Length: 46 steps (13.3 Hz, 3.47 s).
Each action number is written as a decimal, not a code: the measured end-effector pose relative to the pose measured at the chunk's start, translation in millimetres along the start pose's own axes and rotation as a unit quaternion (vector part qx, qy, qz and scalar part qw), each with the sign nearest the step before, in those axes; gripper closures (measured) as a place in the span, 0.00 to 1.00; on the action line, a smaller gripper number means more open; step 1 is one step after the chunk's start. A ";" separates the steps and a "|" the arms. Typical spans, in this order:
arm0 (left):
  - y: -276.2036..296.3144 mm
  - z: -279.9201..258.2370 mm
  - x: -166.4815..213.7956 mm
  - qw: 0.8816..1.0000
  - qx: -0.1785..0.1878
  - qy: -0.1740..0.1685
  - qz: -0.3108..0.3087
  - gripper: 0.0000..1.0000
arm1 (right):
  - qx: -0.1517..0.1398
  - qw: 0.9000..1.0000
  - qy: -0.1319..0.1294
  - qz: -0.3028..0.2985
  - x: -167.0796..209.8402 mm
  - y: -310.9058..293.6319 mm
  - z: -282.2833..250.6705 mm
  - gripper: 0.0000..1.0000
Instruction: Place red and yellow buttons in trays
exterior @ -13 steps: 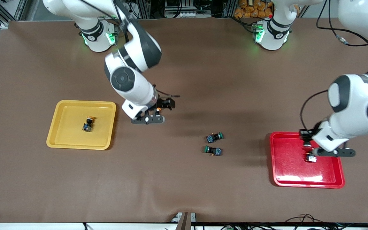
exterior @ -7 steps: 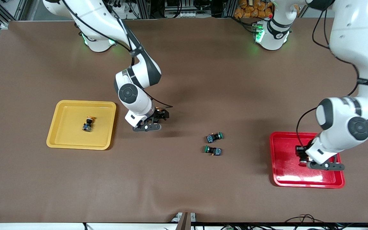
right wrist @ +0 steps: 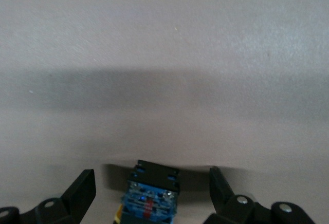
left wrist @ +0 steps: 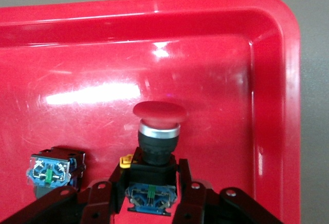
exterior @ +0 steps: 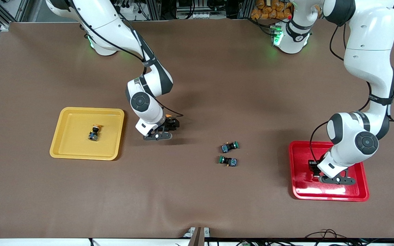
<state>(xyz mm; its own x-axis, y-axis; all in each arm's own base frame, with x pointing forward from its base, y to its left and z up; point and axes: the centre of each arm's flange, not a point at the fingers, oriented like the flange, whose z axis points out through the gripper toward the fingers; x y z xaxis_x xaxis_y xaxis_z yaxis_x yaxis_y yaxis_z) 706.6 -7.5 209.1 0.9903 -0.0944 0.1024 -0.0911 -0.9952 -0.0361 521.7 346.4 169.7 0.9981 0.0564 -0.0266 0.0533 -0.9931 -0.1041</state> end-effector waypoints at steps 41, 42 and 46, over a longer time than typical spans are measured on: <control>33.0 -428.8 -50.1 0.998 -0.025 0.047 -0.013 0.00 | 0.025 0.989 -0.082 -0.118 87.9 370.2 -199.7 0.00; 31.5 -431.3 -57.4 0.999 -0.024 0.046 -0.015 0.00 | 0.026 0.988 -0.082 -0.127 93.4 351.7 -226.2 0.00; 45.6 -429.7 -82.6 0.999 -0.022 0.037 -0.009 0.00 | 0.022 0.986 -0.074 -0.145 108.5 284.7 -321.7 0.00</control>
<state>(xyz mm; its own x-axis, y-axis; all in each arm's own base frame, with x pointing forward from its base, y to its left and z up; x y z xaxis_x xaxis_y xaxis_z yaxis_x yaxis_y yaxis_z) 575.4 -56.5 626.2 0.9815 -0.0757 0.1757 -0.0789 -0.9968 0.0109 655.5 36.8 457.0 0.9248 0.3558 -0.1347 0.3320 -0.9277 -0.1710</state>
